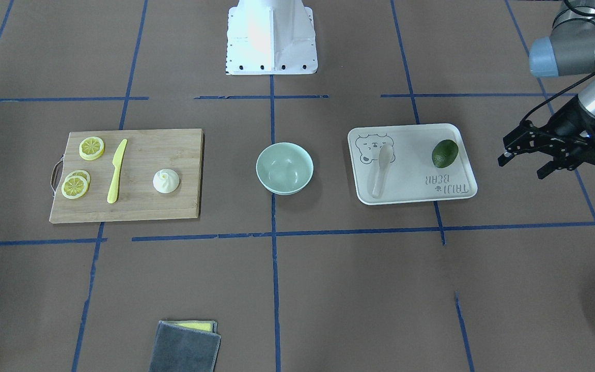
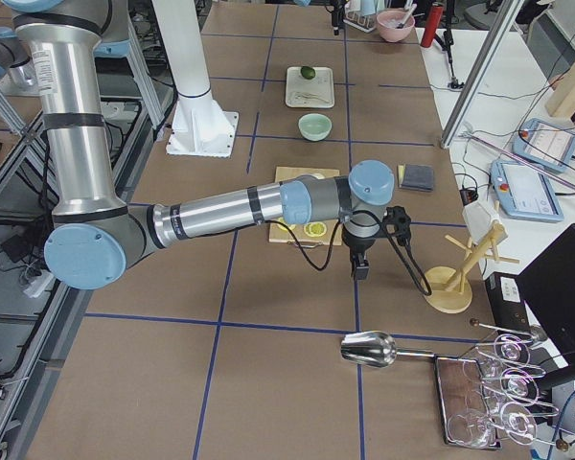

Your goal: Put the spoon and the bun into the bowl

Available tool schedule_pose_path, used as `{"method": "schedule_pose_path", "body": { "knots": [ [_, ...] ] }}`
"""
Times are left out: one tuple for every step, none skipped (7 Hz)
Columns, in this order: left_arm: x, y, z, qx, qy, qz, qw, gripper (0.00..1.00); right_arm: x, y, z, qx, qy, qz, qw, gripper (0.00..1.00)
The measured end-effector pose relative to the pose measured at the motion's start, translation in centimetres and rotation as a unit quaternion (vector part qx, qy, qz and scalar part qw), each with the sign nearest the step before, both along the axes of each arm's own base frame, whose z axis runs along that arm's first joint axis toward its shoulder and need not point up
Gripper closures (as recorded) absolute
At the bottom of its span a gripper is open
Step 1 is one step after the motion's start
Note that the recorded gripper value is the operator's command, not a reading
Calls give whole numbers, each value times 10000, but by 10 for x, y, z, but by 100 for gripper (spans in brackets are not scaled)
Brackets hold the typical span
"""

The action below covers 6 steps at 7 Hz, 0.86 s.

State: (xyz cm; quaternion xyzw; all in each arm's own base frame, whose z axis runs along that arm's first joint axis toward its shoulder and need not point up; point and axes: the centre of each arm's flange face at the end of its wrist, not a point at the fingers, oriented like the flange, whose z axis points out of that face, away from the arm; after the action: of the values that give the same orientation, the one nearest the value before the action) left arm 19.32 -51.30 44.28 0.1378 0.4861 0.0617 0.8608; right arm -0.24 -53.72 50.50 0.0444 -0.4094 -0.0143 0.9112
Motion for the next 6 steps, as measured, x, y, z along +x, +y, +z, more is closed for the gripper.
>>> {"method": "schedule_pose_path", "body": {
  "knots": [
    [32,12,-17,-69,70,-144,9998,0,-25,4,-26,-66,-70,131,9999,0],
    [67,23,-31,-91,68,-284,9995,1,-51,9,-46,-150,-169,222,9995,0],
    [97,32,-41,-105,49,-377,9992,2,-76,14,-60,-229,-267,272,9990,0],
    [123,41,-48,-118,23,-454,9989,3,-99,18,-68,-272,-350,293,9986,0],
    [146,48,-54,-129,6,-494,9987,6,-117,20,-73,-308,-372,296,9984,0],
    [168,56,-58,-117,-44,-523,9986,8,-135,22,-79,-338,-349,287,9984,0]
  ]
}}
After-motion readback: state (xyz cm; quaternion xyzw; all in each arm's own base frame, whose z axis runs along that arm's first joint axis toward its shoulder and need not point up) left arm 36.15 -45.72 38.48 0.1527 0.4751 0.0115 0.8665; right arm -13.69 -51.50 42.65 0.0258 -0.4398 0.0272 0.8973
